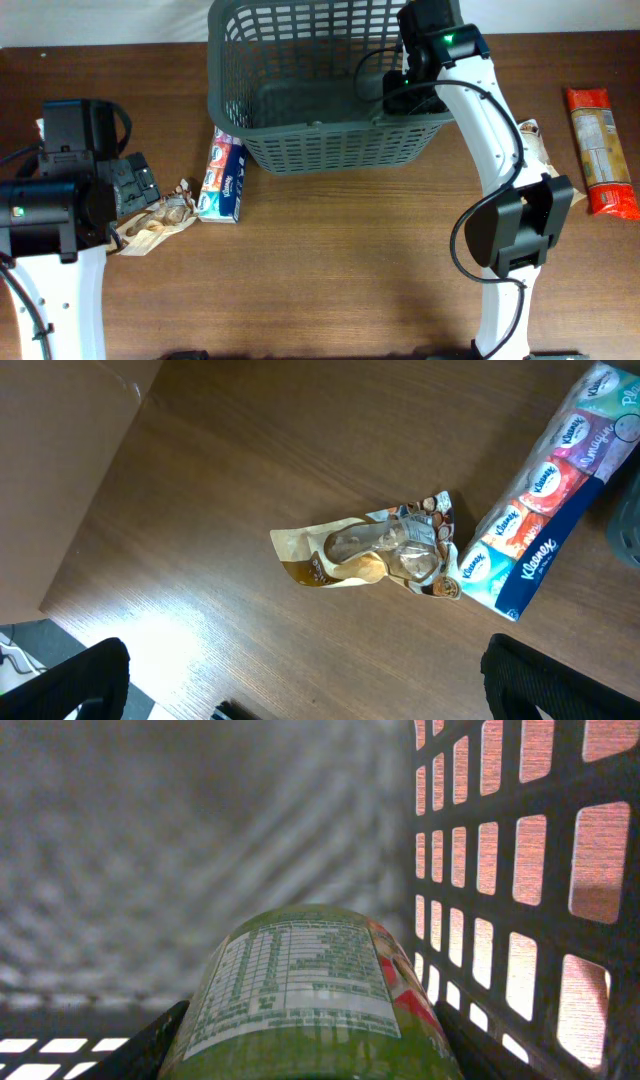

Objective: Pack container
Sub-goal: 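Carry the jar with the right gripper over the basket and lower it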

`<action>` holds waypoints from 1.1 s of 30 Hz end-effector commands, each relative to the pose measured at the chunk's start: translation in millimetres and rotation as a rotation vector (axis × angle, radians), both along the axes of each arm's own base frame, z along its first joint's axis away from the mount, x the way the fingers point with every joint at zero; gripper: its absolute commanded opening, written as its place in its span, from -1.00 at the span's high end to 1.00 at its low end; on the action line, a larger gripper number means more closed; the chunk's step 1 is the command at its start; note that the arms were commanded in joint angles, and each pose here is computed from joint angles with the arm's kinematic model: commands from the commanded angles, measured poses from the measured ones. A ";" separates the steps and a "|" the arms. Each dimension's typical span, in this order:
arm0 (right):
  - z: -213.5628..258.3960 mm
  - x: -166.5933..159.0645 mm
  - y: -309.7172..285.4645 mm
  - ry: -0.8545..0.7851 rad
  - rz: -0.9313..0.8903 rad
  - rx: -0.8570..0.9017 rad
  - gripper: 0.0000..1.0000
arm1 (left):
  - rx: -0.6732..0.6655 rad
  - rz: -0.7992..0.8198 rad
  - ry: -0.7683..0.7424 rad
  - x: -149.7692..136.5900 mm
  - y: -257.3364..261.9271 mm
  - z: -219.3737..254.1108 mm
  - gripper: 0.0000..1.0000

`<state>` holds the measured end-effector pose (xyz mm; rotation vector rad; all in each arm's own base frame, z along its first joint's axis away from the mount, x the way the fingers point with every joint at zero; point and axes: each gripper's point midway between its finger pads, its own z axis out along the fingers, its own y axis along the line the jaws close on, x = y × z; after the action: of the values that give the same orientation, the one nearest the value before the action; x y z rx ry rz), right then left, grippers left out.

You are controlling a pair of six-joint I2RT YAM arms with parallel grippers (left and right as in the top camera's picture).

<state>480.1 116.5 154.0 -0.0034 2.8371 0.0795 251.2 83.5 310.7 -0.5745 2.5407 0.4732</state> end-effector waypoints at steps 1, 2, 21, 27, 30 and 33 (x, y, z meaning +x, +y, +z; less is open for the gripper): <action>-0.3 3.0 1.6 -0.006 -0.010 -0.002 0.37 | -0.002 0.000 0.004 -0.6 0.8 0.0 -0.99; -0.4 2.8 1.5 -0.006 -0.010 -0.002 0.35 | -0.002 0.001 0.003 -0.5 0.9 0.0 -0.99; -0.2 3.3 1.1 -0.007 -0.011 -0.002 0.13 | -0.001 0.001 0.004 -0.7 1.0 0.0 -0.99; -5.5 3.1 0.7 0.006 -0.011 -0.006 0.03 | -0.001 0.000 0.004 -0.7 0.9 -0.1 -0.98; -6.9 2.1 0.3 0.013 -0.012 -0.008 0.03 | -0.001 0.001 0.004 -0.8 1.0 -0.1 -0.99; -7.1 2.1 0.1 0.013 -0.012 -0.008 0.01 | -0.001 0.000 0.004 -0.7 0.9 -0.1 -0.98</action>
<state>479.2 116.3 147.7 -0.0026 2.8550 0.0738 251.1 83.5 310.6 -0.5744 2.5411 0.4733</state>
